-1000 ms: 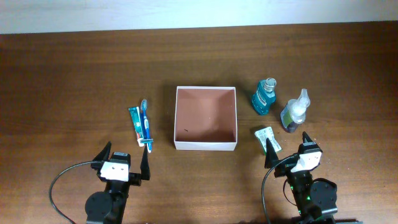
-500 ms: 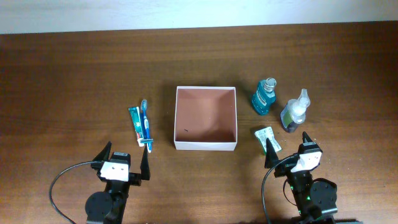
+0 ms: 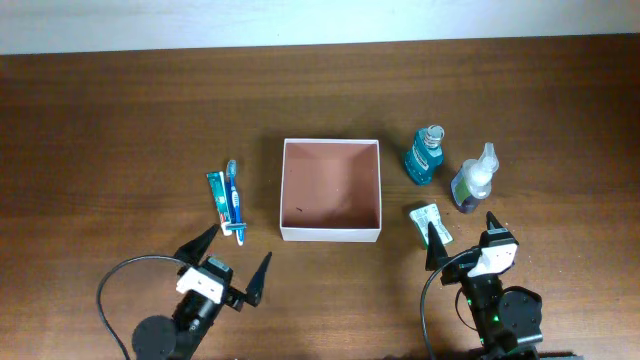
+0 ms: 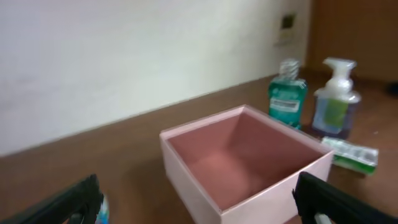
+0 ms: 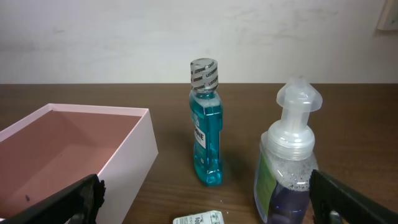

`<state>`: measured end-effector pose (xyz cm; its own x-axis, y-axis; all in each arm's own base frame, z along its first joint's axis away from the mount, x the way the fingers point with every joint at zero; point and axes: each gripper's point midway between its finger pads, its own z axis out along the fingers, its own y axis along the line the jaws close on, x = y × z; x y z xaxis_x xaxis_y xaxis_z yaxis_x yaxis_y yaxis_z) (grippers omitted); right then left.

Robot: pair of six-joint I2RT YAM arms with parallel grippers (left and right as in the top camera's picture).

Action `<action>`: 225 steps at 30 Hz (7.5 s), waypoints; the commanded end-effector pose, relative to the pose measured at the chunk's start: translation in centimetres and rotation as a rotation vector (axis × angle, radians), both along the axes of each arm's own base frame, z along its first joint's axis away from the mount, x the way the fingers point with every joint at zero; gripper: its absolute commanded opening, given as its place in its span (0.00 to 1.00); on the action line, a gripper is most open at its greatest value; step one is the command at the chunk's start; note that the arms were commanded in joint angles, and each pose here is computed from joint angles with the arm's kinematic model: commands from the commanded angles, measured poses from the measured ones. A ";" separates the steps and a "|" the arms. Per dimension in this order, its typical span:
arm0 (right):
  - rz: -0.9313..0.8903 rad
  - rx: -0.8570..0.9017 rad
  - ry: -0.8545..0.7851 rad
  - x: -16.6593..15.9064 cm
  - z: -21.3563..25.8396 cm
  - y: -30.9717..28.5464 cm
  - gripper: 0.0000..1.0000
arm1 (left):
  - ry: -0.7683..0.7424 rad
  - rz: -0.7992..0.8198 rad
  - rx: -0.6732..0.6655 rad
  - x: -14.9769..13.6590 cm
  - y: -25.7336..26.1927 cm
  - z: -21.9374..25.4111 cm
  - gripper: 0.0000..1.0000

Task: Pack container
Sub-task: 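Move the left gripper over the teal toothpaste tube left of the box, then lower and close the left gripper on the toothpaste tube, lift it, then carry the toothpaste tube over the pink box and release it inside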

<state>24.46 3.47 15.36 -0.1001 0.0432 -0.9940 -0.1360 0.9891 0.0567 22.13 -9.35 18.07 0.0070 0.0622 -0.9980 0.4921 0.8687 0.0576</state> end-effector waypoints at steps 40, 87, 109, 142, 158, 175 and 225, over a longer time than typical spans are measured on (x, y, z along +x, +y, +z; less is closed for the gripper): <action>-0.004 0.010 0.008 0.0 -0.3 0.0 0.98 | 0.820 0.029 0.121 10.8 -0.8 -4.4 0.99; -0.004 0.010 0.008 0.0 -0.3 0.0 0.98 | 1.064 0.792 0.017 13.7 8.6 -15.0 0.33; -0.004 0.010 0.008 0.0 -0.3 0.0 0.98 | 1.120 0.667 -0.035 12.9 6.3 -13.7 0.39; -0.004 0.010 0.008 0.0 -0.3 0.0 0.98 | 1.212 0.668 -0.016 12.2 7.2 -18.0 0.33; -0.004 0.010 0.008 0.0 -0.3 0.0 0.98 | 1.226 0.654 -0.029 12.4 7.0 -18.9 0.22; -0.004 0.010 0.008 0.0 -0.3 0.0 0.98 | 1.207 0.649 -0.038 12.4 7.0 -17.2 0.01; -0.004 0.010 0.008 0.0 -0.3 0.0 0.98 | 0.817 0.086 -0.152 11.4 -7.9 0.0 0.01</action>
<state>24.46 3.47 15.36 -0.1002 0.0440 -0.9940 -0.1359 0.9891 0.0575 33.99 -15.20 16.55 -0.7259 -0.0784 -0.6833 0.2333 0.9065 -0.3519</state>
